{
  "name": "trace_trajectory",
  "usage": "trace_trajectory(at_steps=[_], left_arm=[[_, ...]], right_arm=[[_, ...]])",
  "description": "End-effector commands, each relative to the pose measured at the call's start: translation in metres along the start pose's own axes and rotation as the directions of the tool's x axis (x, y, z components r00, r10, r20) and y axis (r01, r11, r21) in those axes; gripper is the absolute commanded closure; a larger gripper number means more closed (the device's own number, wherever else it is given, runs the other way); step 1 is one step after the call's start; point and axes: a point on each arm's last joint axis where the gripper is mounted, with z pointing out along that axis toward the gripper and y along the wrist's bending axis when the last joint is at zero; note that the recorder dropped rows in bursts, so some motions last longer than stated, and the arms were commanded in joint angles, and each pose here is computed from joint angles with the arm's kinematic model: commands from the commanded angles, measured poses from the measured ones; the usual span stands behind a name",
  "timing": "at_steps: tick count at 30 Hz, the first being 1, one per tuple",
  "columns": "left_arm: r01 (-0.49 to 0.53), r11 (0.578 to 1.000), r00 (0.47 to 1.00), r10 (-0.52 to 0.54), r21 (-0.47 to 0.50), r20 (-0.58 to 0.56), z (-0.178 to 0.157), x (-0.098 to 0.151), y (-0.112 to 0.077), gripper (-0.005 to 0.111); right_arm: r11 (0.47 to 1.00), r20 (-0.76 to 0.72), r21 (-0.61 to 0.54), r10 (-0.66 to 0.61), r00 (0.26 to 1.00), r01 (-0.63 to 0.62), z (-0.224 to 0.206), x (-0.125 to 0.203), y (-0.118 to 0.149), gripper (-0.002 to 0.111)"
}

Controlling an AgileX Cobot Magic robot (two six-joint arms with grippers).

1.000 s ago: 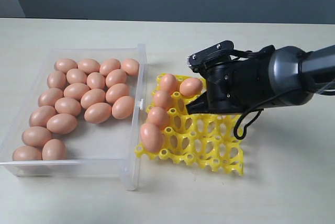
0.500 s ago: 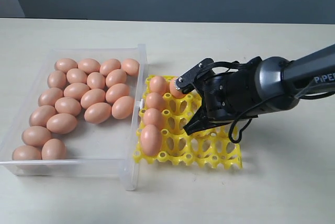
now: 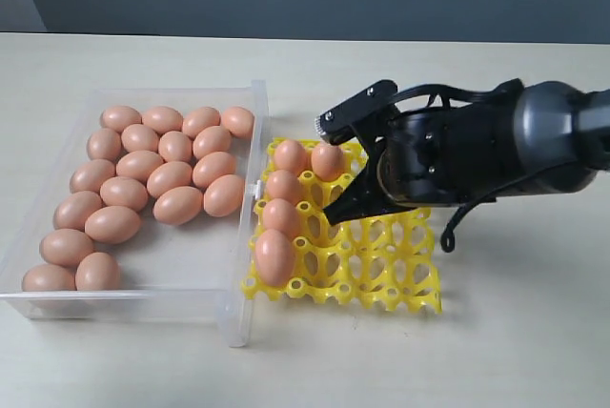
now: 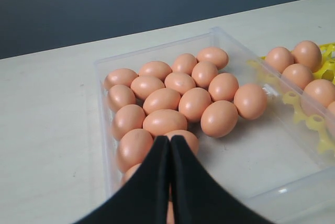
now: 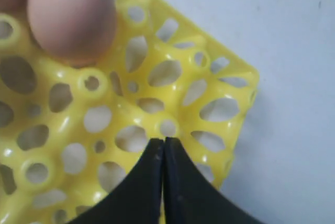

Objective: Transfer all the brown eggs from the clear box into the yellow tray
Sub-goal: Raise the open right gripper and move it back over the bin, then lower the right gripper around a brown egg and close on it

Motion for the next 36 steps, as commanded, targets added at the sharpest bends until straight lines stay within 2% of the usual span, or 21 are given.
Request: trace_trajectory(at_steps=[1, 4, 6, 9, 11, 16, 22, 25, 28, 30, 31, 32, 33, 36], left_arm=[[0.000, 1.000, 1.000, 0.000, 0.001, 0.013, 0.000, 0.000, 0.000, 0.106], [0.000, 1.000, 1.000, 0.000, 0.001, 0.013, 0.000, 0.000, 0.000, 0.106], [0.000, 1.000, 1.000, 0.000, 0.001, 0.013, 0.000, 0.000, 0.000, 0.106], [0.000, 1.000, 1.000, 0.000, 0.001, 0.013, 0.000, 0.000, 0.000, 0.106], [0.000, 1.000, 1.000, 0.000, 0.001, 0.013, 0.000, 0.000, 0.000, 0.106], [0.000, 1.000, 1.000, 0.000, 0.001, 0.013, 0.000, 0.000, 0.000, 0.106], [0.000, 1.000, 1.000, 0.000, 0.001, 0.013, 0.000, 0.000, 0.000, 0.106], [0.000, 1.000, 1.000, 0.000, 0.001, 0.013, 0.000, 0.000, 0.000, 0.106], [0.000, 1.000, 1.000, 0.000, 0.001, 0.013, 0.000, 0.000, 0.000, 0.106], [0.000, 1.000, 1.000, 0.000, 0.001, 0.013, 0.000, 0.000, 0.000, 0.106], [0.000, 1.000, 1.000, 0.000, 0.001, 0.013, 0.000, 0.000, 0.000, 0.106], [0.000, 1.000, 1.000, 0.000, 0.001, 0.013, 0.000, 0.000, 0.000, 0.106], [0.000, 1.000, 1.000, 0.000, 0.001, 0.013, 0.000, 0.000, 0.000, 0.106], [0.000, 1.000, 1.000, 0.000, 0.001, 0.013, 0.000, 0.000, 0.000, 0.106]], right_arm=[[0.999, 0.074, -0.022, 0.044, 0.996, -0.043, -0.024, -0.010, -0.009, 0.106], [0.991, 0.143, -0.114, 0.092, 0.985, -0.077, -0.039, -0.019, -0.009, 0.106], [0.960, 0.236, -0.271, 0.131, 0.963, -0.064, -0.051, -0.029, 0.001, 0.106], [0.862, 0.384, -0.505, 0.197, 0.902, 0.027, -0.072, -0.047, 0.018, 0.106], [0.808, 0.412, -0.588, 0.259, 0.873, 0.038, -0.079, -0.059, 0.026, 0.106], [0.815, 0.407, -0.578, 0.249, 0.879, 0.037, -0.063, -0.083, 0.045, 0.106], [0.800, 0.505, -0.535, 0.046, 0.862, 0.270, -0.055, -0.091, 0.098, 0.106], [0.830, 0.495, -0.476, -0.019, 0.869, 0.290, -0.052, -0.090, 0.119, 0.106], [0.881, 0.447, -0.386, -0.079, 0.891, 0.272, -0.054, -0.085, 0.126, 0.106], [0.896, 0.364, -0.355, -0.131, 0.922, 0.267, -0.059, -0.082, 0.128, 0.107], [0.902, 0.275, -0.357, -0.149, 0.950, 0.245, -0.063, -0.081, 0.128, 0.108], [0.883, 0.198, -0.360, -0.244, 0.949, 0.303, -0.069, -0.079, 0.127, 0.109], [0.870, 0.098, -0.392, -0.283, 0.954, 0.298, -0.075, -0.076, 0.125, 0.109], [0.815, -0.092, -0.450, -0.450, 0.888, 0.366, -0.093, -0.070, 0.117, 0.109]])
